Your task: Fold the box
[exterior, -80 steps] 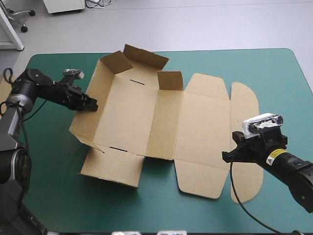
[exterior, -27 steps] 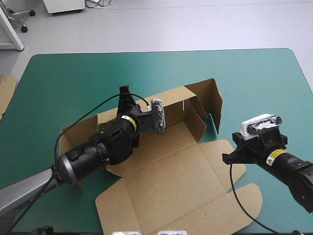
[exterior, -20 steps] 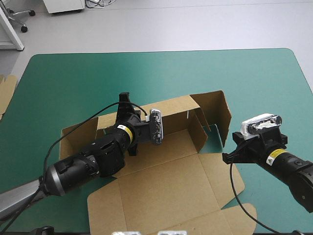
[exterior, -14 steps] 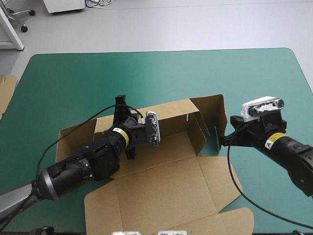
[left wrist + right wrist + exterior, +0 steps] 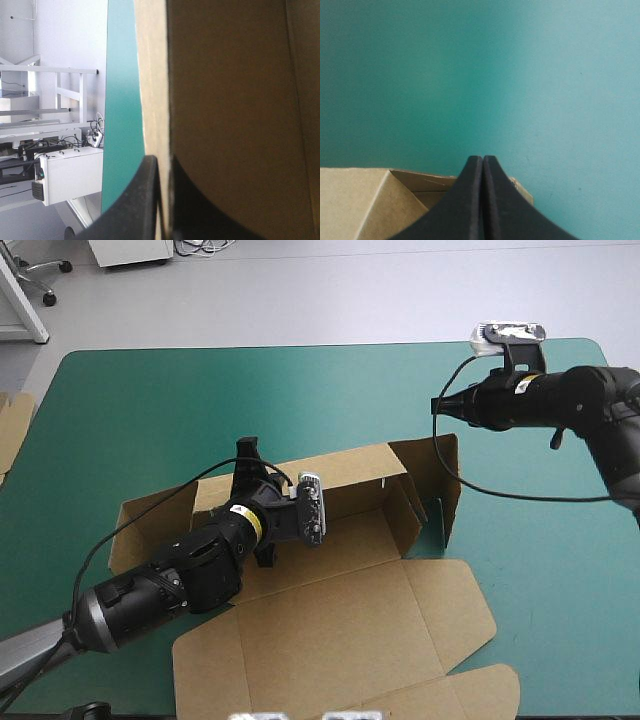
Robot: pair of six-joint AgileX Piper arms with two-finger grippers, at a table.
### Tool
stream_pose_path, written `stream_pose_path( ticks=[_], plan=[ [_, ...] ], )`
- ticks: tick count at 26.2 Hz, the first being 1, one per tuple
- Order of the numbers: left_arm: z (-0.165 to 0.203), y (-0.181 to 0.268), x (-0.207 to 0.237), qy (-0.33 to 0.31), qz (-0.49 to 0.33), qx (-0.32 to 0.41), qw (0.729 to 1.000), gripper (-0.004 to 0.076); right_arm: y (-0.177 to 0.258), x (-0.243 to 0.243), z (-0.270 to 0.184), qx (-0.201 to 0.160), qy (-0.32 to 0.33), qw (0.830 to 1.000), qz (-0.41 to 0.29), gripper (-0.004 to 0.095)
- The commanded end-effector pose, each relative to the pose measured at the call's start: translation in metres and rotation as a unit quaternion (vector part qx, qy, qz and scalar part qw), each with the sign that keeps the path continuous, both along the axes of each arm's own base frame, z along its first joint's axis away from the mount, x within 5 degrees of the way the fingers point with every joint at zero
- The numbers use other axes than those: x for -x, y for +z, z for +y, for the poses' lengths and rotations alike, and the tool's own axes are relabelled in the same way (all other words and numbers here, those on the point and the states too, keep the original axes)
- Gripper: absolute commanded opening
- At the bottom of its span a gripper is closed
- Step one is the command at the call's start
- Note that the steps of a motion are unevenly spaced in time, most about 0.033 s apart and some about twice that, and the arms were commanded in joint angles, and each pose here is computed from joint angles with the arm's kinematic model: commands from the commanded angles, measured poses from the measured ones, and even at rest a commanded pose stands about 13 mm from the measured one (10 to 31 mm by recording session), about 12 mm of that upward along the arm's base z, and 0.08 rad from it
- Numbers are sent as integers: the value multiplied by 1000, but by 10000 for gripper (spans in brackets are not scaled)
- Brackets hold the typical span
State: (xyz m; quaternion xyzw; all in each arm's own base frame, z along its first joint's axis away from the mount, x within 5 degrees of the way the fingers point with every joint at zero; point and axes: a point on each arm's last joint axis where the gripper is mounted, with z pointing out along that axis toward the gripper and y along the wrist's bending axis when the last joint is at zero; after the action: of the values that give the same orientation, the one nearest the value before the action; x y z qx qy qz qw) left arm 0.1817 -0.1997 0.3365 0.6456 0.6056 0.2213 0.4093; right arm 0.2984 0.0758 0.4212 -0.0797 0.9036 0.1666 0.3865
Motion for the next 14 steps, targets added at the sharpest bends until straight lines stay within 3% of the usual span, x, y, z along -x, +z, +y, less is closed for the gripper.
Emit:
stream_pose_path(
  ticks=[1,5,14],
  plan=[
    [3,0,5,21,31,24,999,-15,15,-11,-9,-55,14,998,-22,-19],
    [2,0,5,19,30,25,999,-15,-8,-31,-17,-79,29,996,27,-19],
    [-1,-4,3,18,35,18,999,-15,-33,-43,-14,-88,63,990,89,-19]
  ],
)
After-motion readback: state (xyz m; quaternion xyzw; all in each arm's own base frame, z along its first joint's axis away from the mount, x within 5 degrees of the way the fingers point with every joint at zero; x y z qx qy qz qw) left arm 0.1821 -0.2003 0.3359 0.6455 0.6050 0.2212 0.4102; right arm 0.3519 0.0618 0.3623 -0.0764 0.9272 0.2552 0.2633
